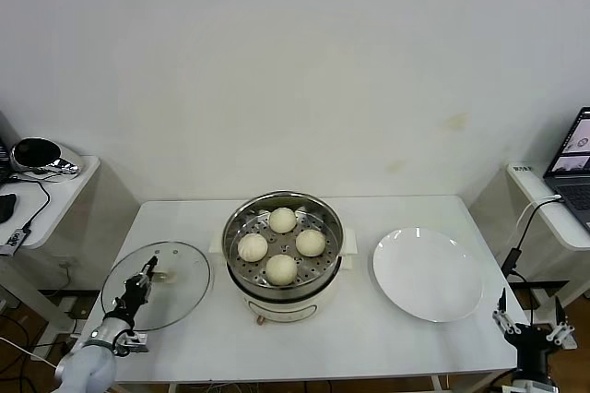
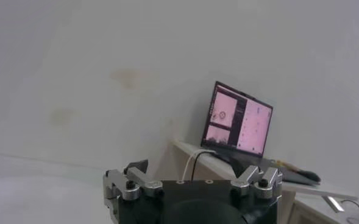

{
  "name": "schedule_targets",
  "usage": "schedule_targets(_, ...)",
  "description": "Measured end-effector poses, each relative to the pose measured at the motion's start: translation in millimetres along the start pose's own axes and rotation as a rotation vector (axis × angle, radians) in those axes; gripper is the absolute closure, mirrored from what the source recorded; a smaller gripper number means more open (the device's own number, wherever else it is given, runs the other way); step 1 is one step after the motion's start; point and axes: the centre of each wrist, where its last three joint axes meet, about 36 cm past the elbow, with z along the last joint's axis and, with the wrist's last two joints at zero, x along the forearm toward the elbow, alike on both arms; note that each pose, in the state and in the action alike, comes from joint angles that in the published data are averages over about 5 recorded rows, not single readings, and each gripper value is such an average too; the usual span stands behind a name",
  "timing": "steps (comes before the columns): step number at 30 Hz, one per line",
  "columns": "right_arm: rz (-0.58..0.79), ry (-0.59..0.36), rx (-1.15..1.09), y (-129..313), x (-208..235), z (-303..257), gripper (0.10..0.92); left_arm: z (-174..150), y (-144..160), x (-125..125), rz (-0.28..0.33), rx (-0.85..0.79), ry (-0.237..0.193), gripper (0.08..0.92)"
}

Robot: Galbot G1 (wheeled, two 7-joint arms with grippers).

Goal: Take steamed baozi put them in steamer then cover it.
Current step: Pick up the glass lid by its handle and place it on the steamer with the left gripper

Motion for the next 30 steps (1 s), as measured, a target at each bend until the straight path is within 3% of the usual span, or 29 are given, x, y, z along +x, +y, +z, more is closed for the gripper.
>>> schedule_targets(11, -0.035, -0.007, -0.006, 7.6, -3.3, -0.1, 0.200, -12.6, 67.3, 46.1, -0.095, 0.018, 0.145, 0.857)
schedule_targets(15, -0.053, -0.002, -0.007, 12.7, -0.7, 1.1, 0.200, -28.4, 101.8, 56.8, -0.113, 0.047, 0.176, 0.857)
schedule_targets(20, -0.078, 0.000, -0.008, 20.8, 2.0, 1.0, 0.200, -55.9, 140.7, 59.5, -0.132, 0.101, 0.170, 0.857)
schedule_targets(30, -0.092, -0.006, -0.009, 45.9, 2.5, 3.6, 0.200, -132.8, 174.8, 38.8, -0.101, 0.191, 0.093, 0.857)
